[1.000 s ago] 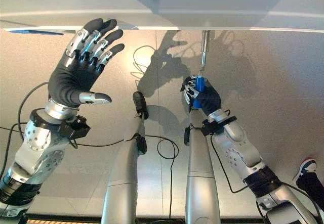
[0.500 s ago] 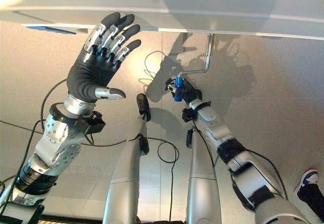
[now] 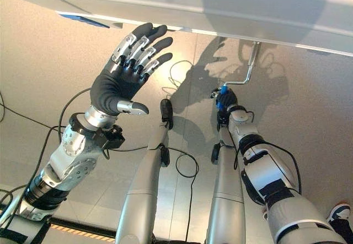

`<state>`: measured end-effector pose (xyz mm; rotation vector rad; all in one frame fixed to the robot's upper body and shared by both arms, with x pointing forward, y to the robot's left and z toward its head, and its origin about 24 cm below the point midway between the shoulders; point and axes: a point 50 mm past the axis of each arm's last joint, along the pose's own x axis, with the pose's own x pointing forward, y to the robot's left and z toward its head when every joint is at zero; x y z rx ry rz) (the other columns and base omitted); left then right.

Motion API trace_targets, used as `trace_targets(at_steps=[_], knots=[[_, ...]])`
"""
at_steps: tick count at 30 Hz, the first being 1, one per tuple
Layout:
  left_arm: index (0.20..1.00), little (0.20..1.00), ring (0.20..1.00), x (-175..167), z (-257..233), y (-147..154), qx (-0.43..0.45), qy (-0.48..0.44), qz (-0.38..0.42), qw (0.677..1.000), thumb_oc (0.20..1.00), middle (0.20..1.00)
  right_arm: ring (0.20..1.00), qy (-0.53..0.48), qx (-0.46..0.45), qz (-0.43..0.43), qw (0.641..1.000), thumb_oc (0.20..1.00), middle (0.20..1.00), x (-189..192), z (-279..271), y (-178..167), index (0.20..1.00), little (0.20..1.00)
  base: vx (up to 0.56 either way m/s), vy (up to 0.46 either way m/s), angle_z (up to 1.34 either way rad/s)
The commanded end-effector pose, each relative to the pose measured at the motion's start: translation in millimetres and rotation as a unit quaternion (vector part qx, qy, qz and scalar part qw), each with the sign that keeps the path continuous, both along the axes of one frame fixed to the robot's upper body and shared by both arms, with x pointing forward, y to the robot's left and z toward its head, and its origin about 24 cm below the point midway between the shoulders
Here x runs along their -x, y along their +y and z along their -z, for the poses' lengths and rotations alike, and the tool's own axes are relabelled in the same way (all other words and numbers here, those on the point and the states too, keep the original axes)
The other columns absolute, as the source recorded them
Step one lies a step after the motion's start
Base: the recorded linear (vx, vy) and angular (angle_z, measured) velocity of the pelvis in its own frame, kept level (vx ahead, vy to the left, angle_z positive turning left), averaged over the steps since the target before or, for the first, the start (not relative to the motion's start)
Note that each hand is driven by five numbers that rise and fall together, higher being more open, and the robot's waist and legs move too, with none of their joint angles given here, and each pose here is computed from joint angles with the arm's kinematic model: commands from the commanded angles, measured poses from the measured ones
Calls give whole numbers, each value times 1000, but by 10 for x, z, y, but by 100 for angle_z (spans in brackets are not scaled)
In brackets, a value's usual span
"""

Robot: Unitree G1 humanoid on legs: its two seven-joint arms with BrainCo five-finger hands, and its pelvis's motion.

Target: Raise the hospital bed

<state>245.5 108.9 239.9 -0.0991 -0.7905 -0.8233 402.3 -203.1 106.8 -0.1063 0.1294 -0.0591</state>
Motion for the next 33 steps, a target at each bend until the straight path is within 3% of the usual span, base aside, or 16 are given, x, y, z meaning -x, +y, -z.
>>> trace_targets(at_steps=[1,12,20,23,25,26,28,33], knots=[[1000,1000,1000,208,-176,-55,22,-59,44,997,1000,1000,200,15,34,137,990,200,200,227,-29,-883,200,200,5,2,4],[1000,1000,1000,194,-185,3,-11,-71,25,997,1000,1000,200,30,15,328,944,200,200,878,-11,-1945,200,200,1,1,0],[1000,1000,1000,184,-208,114,2,-76,-8,997,1000,1000,200,-55,-39,385,920,200,200,1078,-83,-2143,200,200,3,-5,3],[1000,1000,1000,194,-204,165,13,-75,-21,997,1000,1000,200,-118,-42,366,922,200,200,992,-219,-2015,200,200,1,1,1],[1000,1000,1000,210,-218,280,31,-84,-54,994,1000,1000,200,-270,-28,244,931,200,200,928,-571,-1478,200,200,2,3,-4],[1000,1000,1000,215,-210,275,29,-82,-53,995,1000,1000,200,-267,-27,247,931,200,200,952,-541,-1465,200,200,1,-5,-9],[1000,1000,1000,222,-226,345,38,-90,-71,993,1000,1000,200,-405,-53,141,902,200,200,1148,-891,-1015,200,200,-2,-5,-11],[1000,1000,1000,198,-131,486,39,-67,-104,992,1000,1000,200,-490,-94,28,866,200,200,1470,-1068,-590,200,200,-5,-6,-6]])
